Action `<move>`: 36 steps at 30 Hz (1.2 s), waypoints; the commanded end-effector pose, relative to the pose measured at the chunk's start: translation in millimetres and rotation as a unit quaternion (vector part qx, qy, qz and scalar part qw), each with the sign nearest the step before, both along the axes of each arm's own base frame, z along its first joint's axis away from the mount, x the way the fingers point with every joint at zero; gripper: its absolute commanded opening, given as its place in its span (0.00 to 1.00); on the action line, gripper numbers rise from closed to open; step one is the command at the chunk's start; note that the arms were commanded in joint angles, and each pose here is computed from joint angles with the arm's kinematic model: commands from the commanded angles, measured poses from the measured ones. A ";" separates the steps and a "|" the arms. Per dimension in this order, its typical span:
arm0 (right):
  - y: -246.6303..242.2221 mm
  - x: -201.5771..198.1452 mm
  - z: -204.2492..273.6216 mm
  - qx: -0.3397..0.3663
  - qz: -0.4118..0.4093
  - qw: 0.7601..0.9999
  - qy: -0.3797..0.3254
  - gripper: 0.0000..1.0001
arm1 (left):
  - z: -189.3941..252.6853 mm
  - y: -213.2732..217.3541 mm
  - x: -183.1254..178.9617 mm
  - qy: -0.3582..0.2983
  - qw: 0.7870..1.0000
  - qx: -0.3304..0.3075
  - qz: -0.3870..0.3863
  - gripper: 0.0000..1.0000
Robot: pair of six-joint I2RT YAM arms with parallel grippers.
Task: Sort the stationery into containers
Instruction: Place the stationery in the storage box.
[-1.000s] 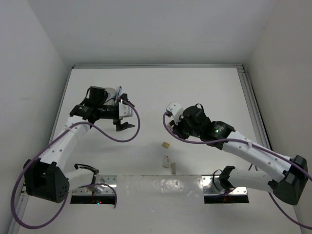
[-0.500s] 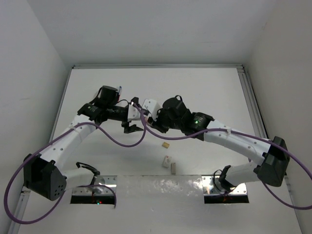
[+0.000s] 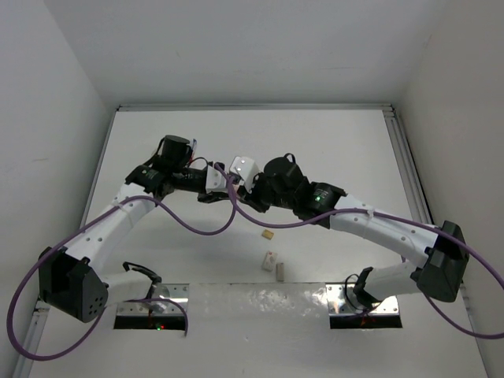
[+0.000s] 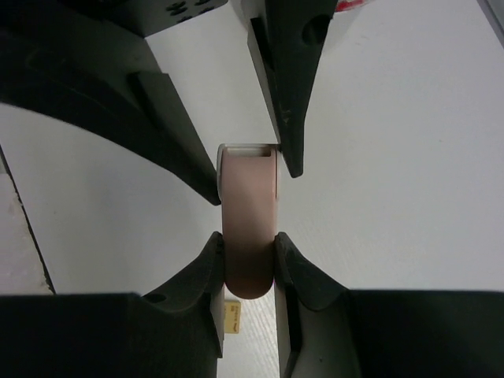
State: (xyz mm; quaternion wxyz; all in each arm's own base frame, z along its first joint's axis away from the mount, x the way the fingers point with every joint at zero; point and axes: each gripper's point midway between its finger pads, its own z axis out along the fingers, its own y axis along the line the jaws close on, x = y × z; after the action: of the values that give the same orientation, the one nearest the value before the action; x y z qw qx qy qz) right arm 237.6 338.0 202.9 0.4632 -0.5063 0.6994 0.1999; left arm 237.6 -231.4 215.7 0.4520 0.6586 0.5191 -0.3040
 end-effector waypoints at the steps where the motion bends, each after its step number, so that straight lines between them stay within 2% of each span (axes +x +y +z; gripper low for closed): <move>1: 22.2 -13.1 24.5 0.035 0.055 0.997 -0.049 0.00 | 20.6 -11.5 -2.7 0.019 0.999 -0.030 -0.010 0.33; 5: 21.8 -12.7 23.8 0.033 0.054 0.997 -0.050 0.00 | 18.8 -10.3 -1.9 0.016 1.000 -0.025 -0.008 0.14; 6: 21.7 -12.6 23.8 0.033 0.052 0.997 -0.050 0.00 | 19.5 -9.3 -1.0 0.013 1.000 -0.023 -0.005 0.03; 7: 21.5 -12.4 22.4 0.031 0.052 0.997 -0.050 0.00 | 19.1 -8.7 0.1 0.013 1.000 -0.022 -0.003 0.00; 10: 18.8 -11.3 15.4 0.027 0.044 0.998 -0.045 0.00 | 16.4 -3.9 4.8 0.014 1.000 -0.009 0.015 0.00; 11: 19.4 -10.6 15.4 0.031 0.040 0.998 -0.046 0.06 | 15.9 -1.8 7.0 0.014 1.000 -0.007 0.023 0.00; 12: 18.2 -8.1 15.2 0.033 0.032 0.998 -0.045 0.41 | 15.0 0.7 9.2 0.013 0.999 -0.004 0.029 0.00; 13: 15.7 -4.3 14.8 0.034 0.015 0.998 -0.046 0.60 | 13.7 3.1 11.6 0.013 0.999 -0.001 0.036 0.00; 15: 11.1 2.2 14.7 0.041 -0.010 0.998 -0.050 0.85 | 10.1 12.8 21.0 0.010 0.998 0.013 0.067 0.00; 18: 0.4 10.1 16.4 0.057 -0.036 0.996 -0.053 0.97 | 8.8 32.8 38.8 0.007 0.991 0.031 0.129 0.00; 20: -6.1 18.0 23.3 0.082 -0.060 0.993 -0.056 0.99 | 4.6 56.1 52.0 0.012 0.982 0.044 0.185 0.00; 21: -17.7 23.2 40.8 0.118 -0.085 0.988 -0.060 0.99 | 4.6 85.4 69.2 0.031 0.961 0.043 0.270 0.00; 24: -27.3 28.0 46.9 0.137 -0.101 0.983 -0.063 0.99 | 14.9 121.5 90.9 0.047 0.927 0.024 0.373 0.00; 25: -30.8 29.1 45.1 0.136 -0.104 0.983 -0.064 0.99 | 21.5 149.7 105.5 0.064 0.889 0.003 0.453 0.00; 26: -34.9 30.3 45.3 0.147 -0.116 0.981 -0.052 0.99 | 31.7 165.0 113.7 0.067 0.866 -0.013 0.495 0.00; 27: -38.4 29.2 42.1 0.147 -0.119 0.981 -0.050 0.99 | 38.3 194.4 120.8 0.079 0.826 -0.032 0.557 0.00; 29: -43.8 30.8 38.3 0.148 -0.123 0.980 -0.046 0.99 | 53.8 220.2 130.2 0.082 0.791 -0.054 0.604 0.00; 30: -46.8 30.7 32.1 0.147 -0.126 0.980 -0.040 0.99 | 59.3 241.5 132.5 0.090 0.760 -0.071 0.640 0.00; 33: -51.6 30.9 25.5 0.152 -0.126 0.980 -0.028 0.99 | 64.7 263.9 142.2 0.108 0.729 -0.082 0.671 0.00; 34: -54.0 32.9 24.1 0.154 -0.130 0.979 -0.027 0.99 | 59.5 276.5 148.5 0.116 0.711 -0.072 0.690 0.00; 36: -56.3 35.3 19.4 0.156 -0.135 0.978 -0.021 0.99 | 51.6 289.8 154.9 0.124 0.689 -0.061 0.712 0.00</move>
State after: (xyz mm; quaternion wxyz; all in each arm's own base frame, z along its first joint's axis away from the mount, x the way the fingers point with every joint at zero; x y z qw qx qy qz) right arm 270.1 279.1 211.8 0.5596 -0.3524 0.7213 0.2061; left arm 380.6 38.4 269.7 0.5134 0.0923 0.8530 -0.0175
